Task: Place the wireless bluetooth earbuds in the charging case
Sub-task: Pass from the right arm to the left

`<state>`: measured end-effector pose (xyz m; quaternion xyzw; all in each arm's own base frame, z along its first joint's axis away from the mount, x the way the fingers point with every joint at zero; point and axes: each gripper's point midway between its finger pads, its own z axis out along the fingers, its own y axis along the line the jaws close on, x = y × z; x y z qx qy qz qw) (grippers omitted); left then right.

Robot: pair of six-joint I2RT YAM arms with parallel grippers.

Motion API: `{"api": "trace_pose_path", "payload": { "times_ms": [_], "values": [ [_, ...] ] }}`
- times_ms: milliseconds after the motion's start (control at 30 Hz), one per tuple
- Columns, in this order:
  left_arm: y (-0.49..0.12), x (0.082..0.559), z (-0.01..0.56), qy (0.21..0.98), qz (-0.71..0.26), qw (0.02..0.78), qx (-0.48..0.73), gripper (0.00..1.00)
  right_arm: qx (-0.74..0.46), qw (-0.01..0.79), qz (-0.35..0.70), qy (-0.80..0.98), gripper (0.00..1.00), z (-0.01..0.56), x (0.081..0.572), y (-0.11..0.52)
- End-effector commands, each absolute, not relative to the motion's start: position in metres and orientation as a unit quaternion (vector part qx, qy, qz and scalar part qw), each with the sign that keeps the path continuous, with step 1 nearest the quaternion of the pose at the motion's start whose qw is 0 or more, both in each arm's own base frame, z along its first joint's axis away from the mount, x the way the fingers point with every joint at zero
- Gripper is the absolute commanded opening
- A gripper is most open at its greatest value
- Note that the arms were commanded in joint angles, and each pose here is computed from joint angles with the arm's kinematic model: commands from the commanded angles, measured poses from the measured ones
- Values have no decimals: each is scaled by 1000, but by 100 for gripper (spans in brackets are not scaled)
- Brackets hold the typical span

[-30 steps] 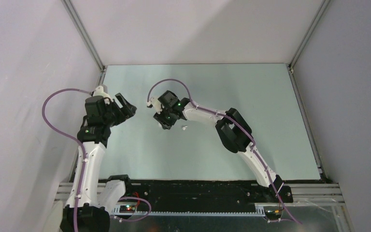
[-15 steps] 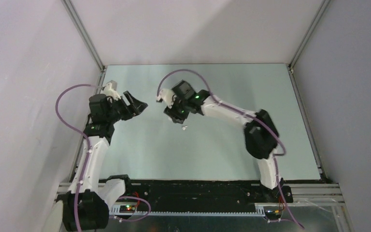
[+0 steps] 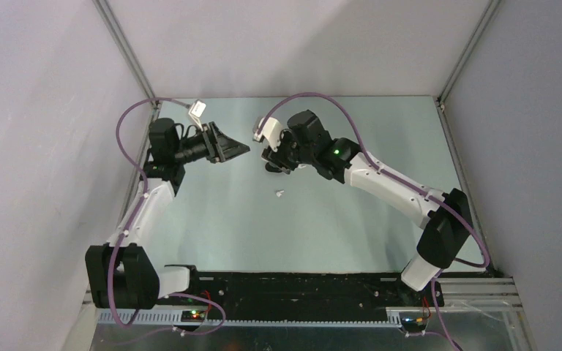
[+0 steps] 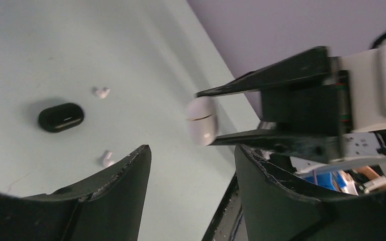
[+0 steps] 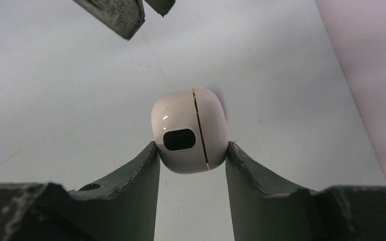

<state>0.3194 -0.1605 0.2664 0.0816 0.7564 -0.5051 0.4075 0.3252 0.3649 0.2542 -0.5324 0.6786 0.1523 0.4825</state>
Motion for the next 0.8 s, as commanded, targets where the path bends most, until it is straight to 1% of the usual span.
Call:
{"api": "trace_pose_path", "payload": {
  "times_ms": [0, 333, 533, 667, 767],
  "values": [
    [-179, 310, 298, 723, -548, 396, 142, 67, -522, 517, 143, 663, 16, 274, 337, 372],
    [-191, 319, 279, 746, -560, 337, 128, 64, -522, 537, 151, 645, 17, 295, 337, 383],
    [-198, 317, 281, 739, -577, 317, 139, 63, -514, 544, 160, 643, 17, 302, 339, 390],
    [-200, 315, 285, 734, -587, 308, 147, 59, -514, 549, 165, 638, 17, 307, 339, 397],
    [-202, 314, 289, 728, -596, 304, 154, 52, -516, 548, 167, 636, 17, 306, 339, 401]
  ]
}}
